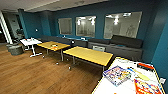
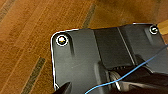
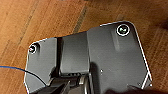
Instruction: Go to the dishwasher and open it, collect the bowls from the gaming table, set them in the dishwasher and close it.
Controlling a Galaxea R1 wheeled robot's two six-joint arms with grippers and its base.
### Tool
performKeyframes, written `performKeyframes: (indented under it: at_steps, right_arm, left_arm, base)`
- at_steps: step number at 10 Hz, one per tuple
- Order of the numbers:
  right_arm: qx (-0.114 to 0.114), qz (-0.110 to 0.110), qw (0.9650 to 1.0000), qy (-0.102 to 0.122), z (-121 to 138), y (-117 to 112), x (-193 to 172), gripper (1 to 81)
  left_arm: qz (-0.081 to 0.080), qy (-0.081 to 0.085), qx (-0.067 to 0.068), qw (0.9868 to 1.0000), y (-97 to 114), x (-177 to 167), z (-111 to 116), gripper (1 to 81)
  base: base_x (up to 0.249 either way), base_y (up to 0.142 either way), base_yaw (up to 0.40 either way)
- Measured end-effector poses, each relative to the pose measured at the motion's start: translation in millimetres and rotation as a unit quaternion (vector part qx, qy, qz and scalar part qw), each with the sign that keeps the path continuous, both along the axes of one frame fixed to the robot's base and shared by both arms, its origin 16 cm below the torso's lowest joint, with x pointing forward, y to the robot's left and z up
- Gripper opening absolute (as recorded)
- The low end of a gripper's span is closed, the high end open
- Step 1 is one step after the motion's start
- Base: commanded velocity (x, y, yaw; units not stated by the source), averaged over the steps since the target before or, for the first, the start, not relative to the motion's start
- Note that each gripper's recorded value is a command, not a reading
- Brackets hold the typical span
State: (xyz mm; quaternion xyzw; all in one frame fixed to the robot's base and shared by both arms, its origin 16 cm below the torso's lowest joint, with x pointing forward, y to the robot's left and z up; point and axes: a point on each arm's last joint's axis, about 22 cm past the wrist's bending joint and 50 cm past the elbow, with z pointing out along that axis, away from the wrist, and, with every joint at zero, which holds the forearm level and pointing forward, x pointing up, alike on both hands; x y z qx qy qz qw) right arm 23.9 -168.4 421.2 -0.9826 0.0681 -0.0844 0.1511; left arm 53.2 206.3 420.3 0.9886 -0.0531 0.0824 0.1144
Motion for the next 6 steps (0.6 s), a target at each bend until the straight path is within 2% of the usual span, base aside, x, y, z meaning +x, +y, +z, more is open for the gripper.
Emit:
performKeyframes:
  at_steps: [1, 3, 6]
  right_arm:
    - [0.000, 0.000, 1.0000, 0.000, 0, 0, 1, 81.1]
    - [-0.004, 0.000, 1.0000, 0.009, -2, -7, -13, 81.1]
    - [-0.004, 0.000, 1.0000, 0.007, -1, -7, -11, 81.1]
  left_arm:
    - [0.000, -0.001, 0.001, 1.0000, 1, 2, 0, 81.1]
    - [-0.001, 0.012, -0.005, 0.9999, -9, -17, -1, 81.1]
    - [-0.001, 0.009, -0.004, 1.0000, -7, -13, -1, 81.1]
  base:
    - [0.000, 0.000, 0.000]
    - [0.000, 0.000, 0.000]
    - [0.000, 0.000, 0.000]
